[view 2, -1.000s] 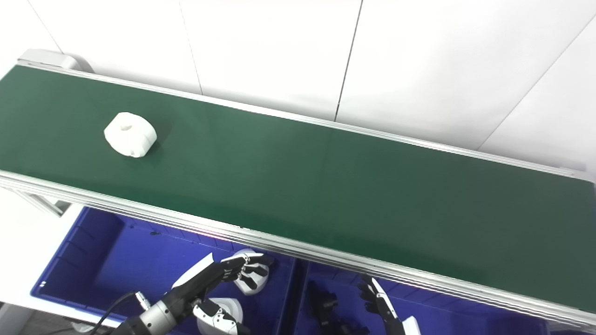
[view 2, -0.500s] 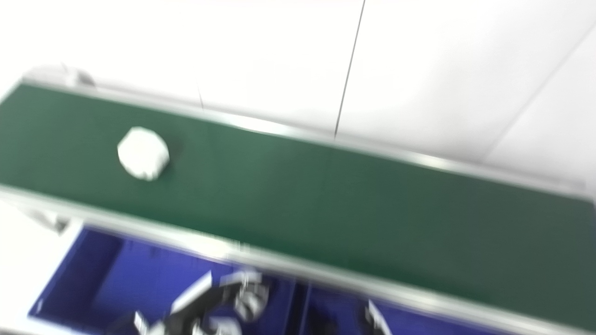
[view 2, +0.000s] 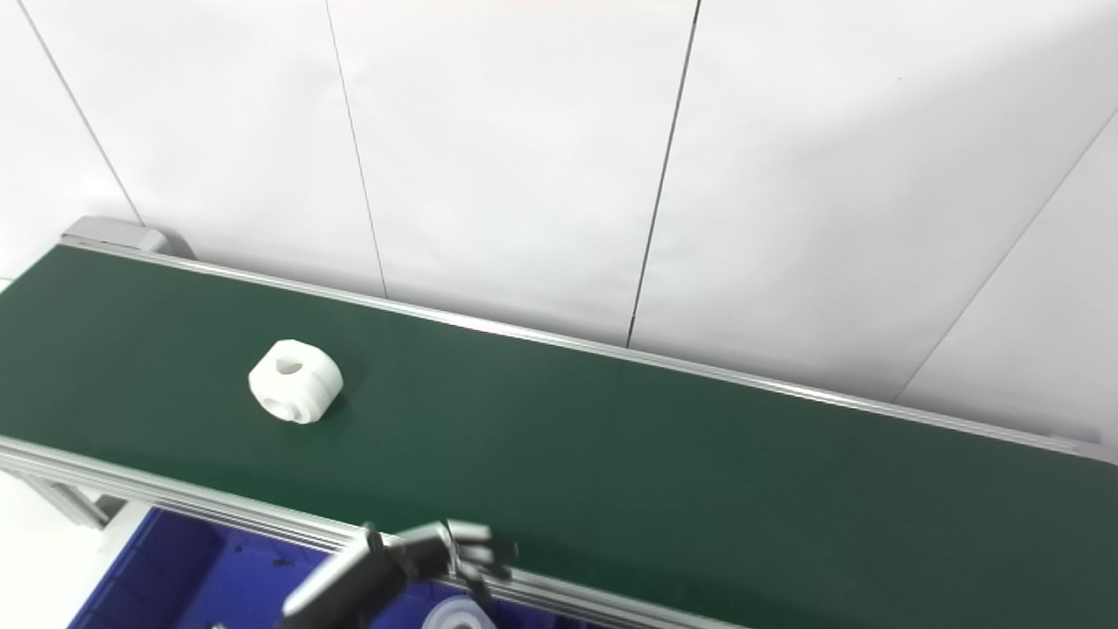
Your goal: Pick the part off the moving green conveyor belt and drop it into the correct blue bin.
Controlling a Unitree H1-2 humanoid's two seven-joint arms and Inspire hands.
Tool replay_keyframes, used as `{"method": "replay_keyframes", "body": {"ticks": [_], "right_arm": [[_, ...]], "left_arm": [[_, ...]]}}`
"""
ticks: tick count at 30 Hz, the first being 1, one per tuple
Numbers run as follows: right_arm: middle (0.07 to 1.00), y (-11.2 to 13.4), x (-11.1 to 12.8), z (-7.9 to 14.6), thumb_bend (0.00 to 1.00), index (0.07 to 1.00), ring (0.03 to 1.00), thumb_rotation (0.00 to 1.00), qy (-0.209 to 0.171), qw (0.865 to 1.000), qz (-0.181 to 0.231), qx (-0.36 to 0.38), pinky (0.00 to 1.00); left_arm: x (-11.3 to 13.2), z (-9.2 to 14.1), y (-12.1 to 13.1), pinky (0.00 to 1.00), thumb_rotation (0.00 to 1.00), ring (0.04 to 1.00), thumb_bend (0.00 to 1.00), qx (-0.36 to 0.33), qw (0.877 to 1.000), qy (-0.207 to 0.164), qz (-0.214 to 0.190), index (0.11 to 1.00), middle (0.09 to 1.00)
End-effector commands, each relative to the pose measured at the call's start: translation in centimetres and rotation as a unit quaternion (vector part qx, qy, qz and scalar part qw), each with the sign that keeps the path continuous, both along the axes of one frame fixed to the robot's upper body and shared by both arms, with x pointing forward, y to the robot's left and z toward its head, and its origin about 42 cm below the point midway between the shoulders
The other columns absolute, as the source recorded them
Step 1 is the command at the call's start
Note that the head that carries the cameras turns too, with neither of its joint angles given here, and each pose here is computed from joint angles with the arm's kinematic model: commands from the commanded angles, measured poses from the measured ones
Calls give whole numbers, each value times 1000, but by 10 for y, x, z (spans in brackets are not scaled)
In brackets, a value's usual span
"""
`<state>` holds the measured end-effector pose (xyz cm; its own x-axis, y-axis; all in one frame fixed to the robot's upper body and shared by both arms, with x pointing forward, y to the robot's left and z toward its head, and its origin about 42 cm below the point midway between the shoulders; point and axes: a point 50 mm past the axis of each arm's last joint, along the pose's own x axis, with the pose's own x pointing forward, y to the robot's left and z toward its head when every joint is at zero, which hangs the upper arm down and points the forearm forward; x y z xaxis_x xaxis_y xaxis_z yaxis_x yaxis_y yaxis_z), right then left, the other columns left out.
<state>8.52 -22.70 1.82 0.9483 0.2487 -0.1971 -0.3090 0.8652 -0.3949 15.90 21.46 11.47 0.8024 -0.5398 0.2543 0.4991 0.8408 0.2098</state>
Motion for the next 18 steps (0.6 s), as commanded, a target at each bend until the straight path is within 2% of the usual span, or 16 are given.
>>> {"method": "replay_keyframes", "body": {"ticks": [1, 5, 12, 15, 18], "right_arm": [[842, 2, 6, 6, 842, 905, 811, 272, -36, 999, 1, 10, 738], [841, 2, 8, 5, 848, 903, 811, 281, -40, 999, 1, 11, 743], [838, 1, 10, 4, 861, 896, 807, 281, -44, 999, 0, 15, 735], [839, 1, 11, 4, 860, 895, 810, 273, -42, 999, 0, 19, 735], [843, 1, 11, 4, 856, 901, 818, 270, -47, 999, 4, 18, 744]], "left_arm": [[14, 27, 8, 604, 210, 726, 900, -3, 998, -65, 6, 789, 811], [47, 53, 27, 666, 232, 784, 859, 54, 990, -122, 34, 825, 841], [82, 84, 45, 795, 333, 879, 790, 146, 975, -149, 71, 880, 909], [100, 96, 50, 825, 244, 898, 740, 172, 969, -154, 85, 897, 931], [120, 107, 54, 787, 176, 887, 724, 180, 970, -135, 98, 910, 943]]}}
